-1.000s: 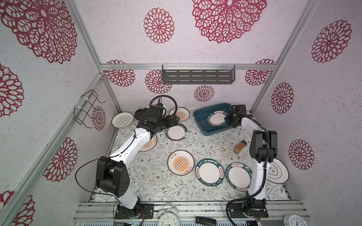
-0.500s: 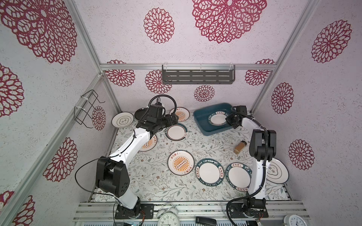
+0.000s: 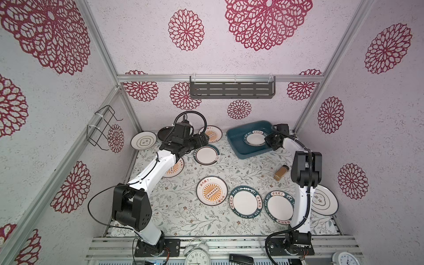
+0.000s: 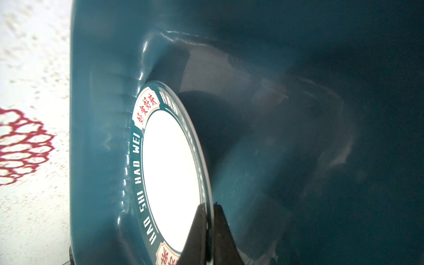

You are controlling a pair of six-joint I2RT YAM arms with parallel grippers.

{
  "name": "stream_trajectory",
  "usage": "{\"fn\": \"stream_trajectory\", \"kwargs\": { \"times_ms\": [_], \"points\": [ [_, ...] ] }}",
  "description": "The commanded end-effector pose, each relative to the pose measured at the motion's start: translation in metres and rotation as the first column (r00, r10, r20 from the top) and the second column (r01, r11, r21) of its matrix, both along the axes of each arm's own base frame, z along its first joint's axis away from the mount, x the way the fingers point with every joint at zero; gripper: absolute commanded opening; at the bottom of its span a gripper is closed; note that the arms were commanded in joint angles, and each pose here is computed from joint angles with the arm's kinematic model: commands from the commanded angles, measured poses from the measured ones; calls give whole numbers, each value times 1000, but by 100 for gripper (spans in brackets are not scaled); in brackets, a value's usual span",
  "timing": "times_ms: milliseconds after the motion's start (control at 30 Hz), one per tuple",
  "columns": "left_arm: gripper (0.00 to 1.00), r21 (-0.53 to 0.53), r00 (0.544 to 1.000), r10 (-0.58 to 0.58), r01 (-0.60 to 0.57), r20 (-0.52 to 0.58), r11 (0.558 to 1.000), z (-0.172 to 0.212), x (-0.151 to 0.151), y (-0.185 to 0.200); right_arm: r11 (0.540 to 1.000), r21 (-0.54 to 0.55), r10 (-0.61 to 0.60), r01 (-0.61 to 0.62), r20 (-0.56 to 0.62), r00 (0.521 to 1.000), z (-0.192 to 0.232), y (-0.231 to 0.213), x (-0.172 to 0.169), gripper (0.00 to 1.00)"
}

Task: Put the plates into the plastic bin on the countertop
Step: 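Carry the plate into the teal bin with the right gripper, then open the right gripper to release the plate in the bin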

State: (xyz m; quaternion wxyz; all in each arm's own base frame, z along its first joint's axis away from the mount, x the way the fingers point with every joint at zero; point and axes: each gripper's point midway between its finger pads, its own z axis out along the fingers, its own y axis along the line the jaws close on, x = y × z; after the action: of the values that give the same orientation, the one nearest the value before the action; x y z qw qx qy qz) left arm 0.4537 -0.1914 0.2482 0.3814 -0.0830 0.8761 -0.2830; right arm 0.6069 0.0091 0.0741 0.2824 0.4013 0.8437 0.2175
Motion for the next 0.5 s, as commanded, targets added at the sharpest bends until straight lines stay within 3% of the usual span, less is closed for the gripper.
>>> {"fn": "stream_trajectory", "kwargs": {
  "times_ms": [0, 67, 367, 467],
  "points": [
    [97, -12, 1000, 15, -15, 21, 1000, 4, 1, 4, 999, -41, -21, 18, -82, 996, -15, -12, -11, 11],
    [97, -12, 1000, 18, -18, 21, 1000, 4, 1, 5, 998, -59, -25, 19, -101, 995, -16, -15, -14, 20],
    [97, -9, 1000, 11, -11, 17, 1000, 2, -2, 6, 998, -67, 12, -16, -59, 998, -2, -11, -9, 32],
    [97, -14, 1000, 5, -5, 15, 1000, 2, -2, 5, 997, -71, 36, -37, -13, 999, 11, -9, -3, 42]
  ]
}}
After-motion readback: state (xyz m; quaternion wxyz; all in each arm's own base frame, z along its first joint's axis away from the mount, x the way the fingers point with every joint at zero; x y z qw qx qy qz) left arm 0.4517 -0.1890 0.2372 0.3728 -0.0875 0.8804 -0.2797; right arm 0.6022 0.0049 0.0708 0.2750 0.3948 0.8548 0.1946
